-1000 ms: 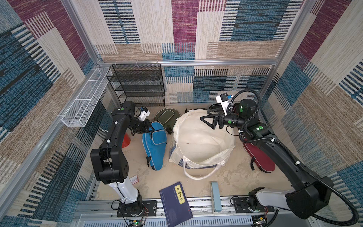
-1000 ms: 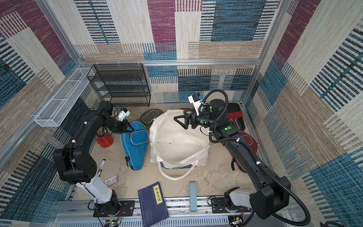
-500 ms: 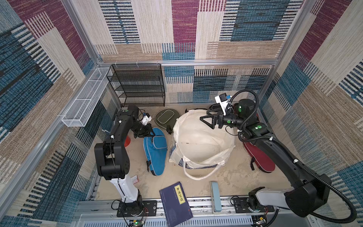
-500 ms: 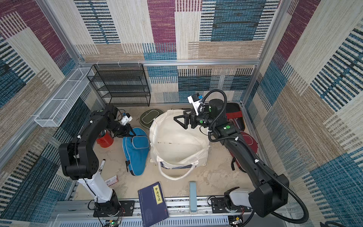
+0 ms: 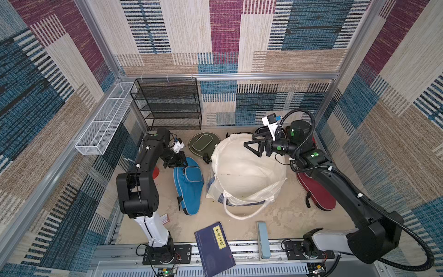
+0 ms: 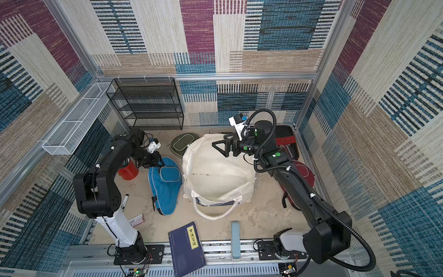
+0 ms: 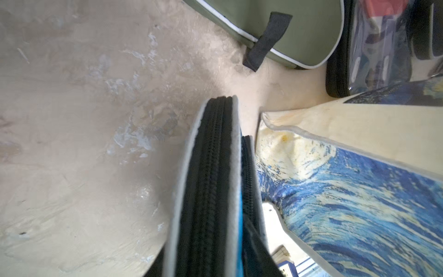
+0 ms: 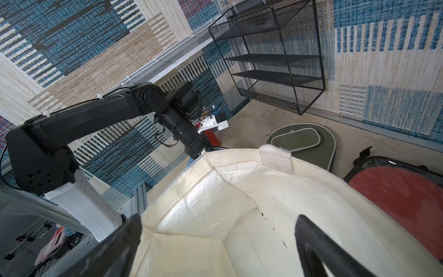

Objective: Remove the ping pong set from the canvas bag
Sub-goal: Place the ping pong set at the center of the board, then adjust the canvas bag at the center of the board, then reset both arms

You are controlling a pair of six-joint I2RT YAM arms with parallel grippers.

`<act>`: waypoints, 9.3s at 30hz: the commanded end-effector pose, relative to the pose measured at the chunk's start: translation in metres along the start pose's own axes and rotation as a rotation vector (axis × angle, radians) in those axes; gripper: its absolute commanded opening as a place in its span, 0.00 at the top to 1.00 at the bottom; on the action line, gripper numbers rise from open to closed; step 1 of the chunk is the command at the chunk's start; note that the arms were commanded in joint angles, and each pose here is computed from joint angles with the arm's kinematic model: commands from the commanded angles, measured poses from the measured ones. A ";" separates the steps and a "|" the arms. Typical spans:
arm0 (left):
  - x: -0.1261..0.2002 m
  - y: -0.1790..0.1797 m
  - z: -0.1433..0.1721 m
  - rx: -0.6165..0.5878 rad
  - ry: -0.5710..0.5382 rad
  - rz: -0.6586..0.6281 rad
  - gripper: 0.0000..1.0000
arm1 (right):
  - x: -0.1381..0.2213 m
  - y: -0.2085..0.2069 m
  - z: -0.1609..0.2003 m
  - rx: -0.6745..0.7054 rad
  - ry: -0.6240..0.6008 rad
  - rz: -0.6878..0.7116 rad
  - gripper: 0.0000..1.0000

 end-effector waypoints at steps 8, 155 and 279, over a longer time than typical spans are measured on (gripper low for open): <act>0.002 0.006 -0.013 -0.011 -0.030 -0.044 0.50 | 0.003 0.003 -0.004 0.026 -0.016 -0.005 0.01; 0.152 -0.256 0.041 -0.643 -0.450 0.234 0.24 | 0.123 -0.050 0.072 -0.046 0.130 0.540 0.73; -0.013 0.012 0.049 -0.145 -0.963 -0.581 0.00 | 0.149 -0.221 0.168 0.265 -0.490 1.080 0.01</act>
Point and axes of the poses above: each gripper's point midway between its finger pads, its own x axis back along the fingers, its own y axis along the line the jaws close on, z = x × y, the point moved 4 cm from there along x, back along the fingers, and after that the axes turned 2 degrees about -x, right-handed, at the moved point
